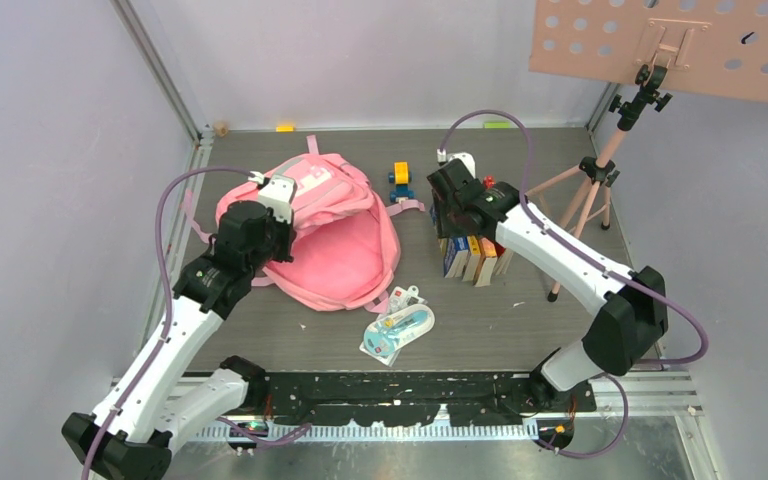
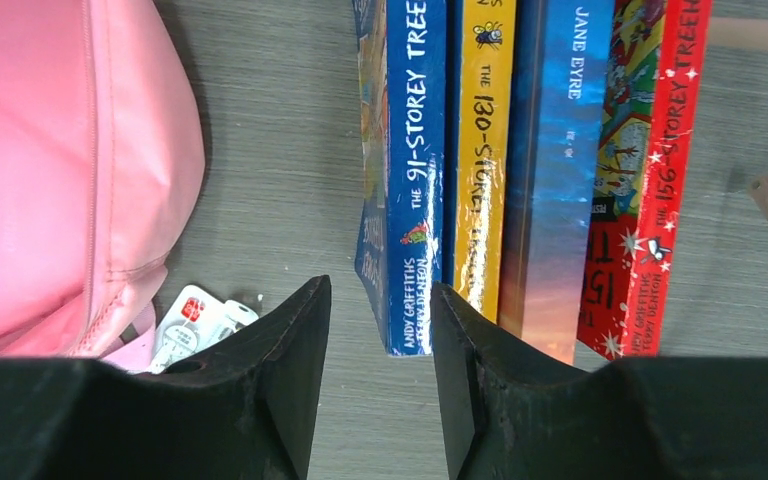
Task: Pack the student bag
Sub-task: Pick up the book from the center of the board.
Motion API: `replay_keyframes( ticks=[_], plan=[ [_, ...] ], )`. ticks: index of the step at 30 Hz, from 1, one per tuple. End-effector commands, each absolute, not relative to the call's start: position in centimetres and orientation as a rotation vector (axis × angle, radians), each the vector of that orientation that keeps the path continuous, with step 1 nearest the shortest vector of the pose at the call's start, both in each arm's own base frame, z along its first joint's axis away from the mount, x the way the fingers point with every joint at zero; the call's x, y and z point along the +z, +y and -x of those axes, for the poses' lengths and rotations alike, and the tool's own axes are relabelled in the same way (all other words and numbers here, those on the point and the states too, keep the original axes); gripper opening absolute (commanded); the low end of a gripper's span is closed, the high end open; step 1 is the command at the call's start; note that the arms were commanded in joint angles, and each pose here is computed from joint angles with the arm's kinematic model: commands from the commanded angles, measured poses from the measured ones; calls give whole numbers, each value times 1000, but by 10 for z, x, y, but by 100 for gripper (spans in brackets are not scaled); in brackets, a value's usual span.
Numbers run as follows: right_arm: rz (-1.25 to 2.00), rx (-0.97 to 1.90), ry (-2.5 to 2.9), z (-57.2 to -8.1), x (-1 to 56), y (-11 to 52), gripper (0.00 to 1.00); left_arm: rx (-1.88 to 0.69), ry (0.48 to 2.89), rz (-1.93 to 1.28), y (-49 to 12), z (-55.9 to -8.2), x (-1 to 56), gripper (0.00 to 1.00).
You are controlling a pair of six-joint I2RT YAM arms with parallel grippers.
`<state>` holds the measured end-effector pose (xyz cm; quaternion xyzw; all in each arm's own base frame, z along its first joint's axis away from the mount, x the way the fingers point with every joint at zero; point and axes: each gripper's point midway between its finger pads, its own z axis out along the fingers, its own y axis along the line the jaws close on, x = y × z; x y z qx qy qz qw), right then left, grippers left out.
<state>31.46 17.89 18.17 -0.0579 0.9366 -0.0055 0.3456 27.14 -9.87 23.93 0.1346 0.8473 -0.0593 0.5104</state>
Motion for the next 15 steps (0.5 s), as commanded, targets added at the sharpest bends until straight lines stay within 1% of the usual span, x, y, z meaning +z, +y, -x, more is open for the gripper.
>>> replay_keyframes(
  ticks=[1,5,15],
  plan=[
    [137,-3,2418,-323,185,186,47,-128,1928,-226,-91,-281,269,0],
    [141,-42,2432,-325,176,183,45,-127,1931,-227,-91,-281,268,0],
    [153,-101,2454,-324,161,177,45,-127,1933,-228,-91,-281,267,0]
  ],
)
